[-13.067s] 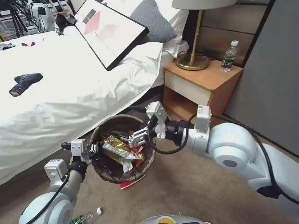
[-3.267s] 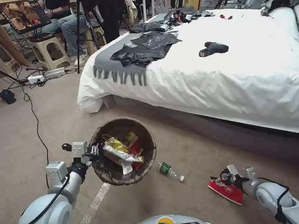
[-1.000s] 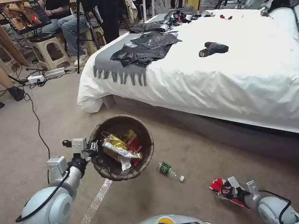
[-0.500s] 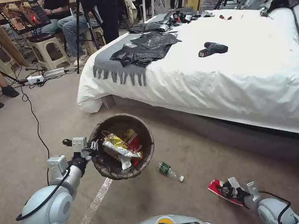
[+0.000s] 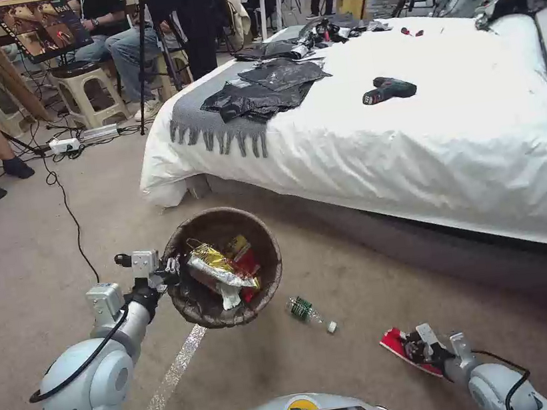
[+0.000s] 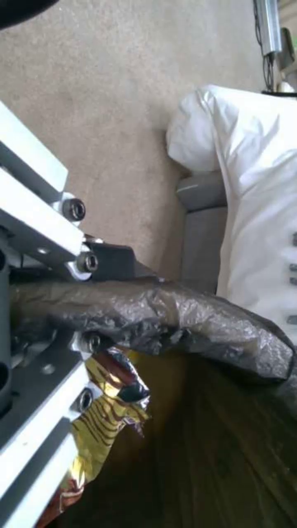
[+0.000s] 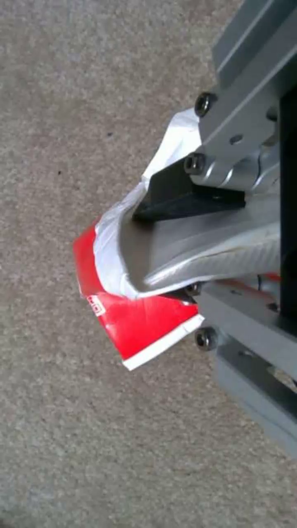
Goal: Pick up the trash bin, then pick up the garbage from the floor and place it into the trash bin.
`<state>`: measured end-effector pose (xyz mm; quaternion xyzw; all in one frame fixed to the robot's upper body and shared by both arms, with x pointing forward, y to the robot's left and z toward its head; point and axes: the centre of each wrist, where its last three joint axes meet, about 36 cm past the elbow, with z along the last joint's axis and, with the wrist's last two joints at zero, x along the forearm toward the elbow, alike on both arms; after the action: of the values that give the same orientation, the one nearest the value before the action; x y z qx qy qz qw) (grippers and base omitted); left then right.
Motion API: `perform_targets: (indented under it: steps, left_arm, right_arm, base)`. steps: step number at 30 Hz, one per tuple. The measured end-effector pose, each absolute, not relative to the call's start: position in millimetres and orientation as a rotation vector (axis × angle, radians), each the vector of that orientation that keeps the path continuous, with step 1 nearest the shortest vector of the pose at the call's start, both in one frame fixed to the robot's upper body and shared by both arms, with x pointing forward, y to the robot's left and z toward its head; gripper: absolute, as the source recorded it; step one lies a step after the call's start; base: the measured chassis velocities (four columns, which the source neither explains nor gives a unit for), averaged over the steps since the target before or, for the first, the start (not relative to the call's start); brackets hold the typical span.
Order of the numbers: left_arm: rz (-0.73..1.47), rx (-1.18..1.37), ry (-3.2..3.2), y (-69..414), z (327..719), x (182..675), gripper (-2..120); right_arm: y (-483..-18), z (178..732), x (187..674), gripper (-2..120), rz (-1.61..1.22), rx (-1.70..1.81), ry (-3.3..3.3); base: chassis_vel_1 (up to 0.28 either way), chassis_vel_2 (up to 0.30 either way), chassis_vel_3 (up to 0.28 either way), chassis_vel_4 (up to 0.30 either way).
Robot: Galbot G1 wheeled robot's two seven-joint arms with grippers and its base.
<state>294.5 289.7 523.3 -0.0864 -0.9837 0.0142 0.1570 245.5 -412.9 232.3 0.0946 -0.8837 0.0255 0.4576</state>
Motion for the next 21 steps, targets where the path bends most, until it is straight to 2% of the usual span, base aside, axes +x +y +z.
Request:
perform_targets:
  steps: [10,14,21]
  left_arm:
    - [0.039,-0.248,-2.814,289.4,524.7,292.9,2]
    - [0.036,-0.252,-2.813,289.5,525.5,292.4,2]
    - [0.032,-0.254,-2.811,289.6,525.9,291.2,2]
  right_arm:
    - [-413.6,242.6,247.1,8,0.066,0.235,-2.207]
    - [-414.3,268.6,253.9,0,0.055,0.264,-2.259]
    - [-421.5,312.7,277.8,0,0.085,0.330,-2.367]
  base:
    - [0.000,0.000,0.000,0.000]
    - [0.000,0.000,0.000,0.000]
    - [0.000,0.000,0.000,0.000]
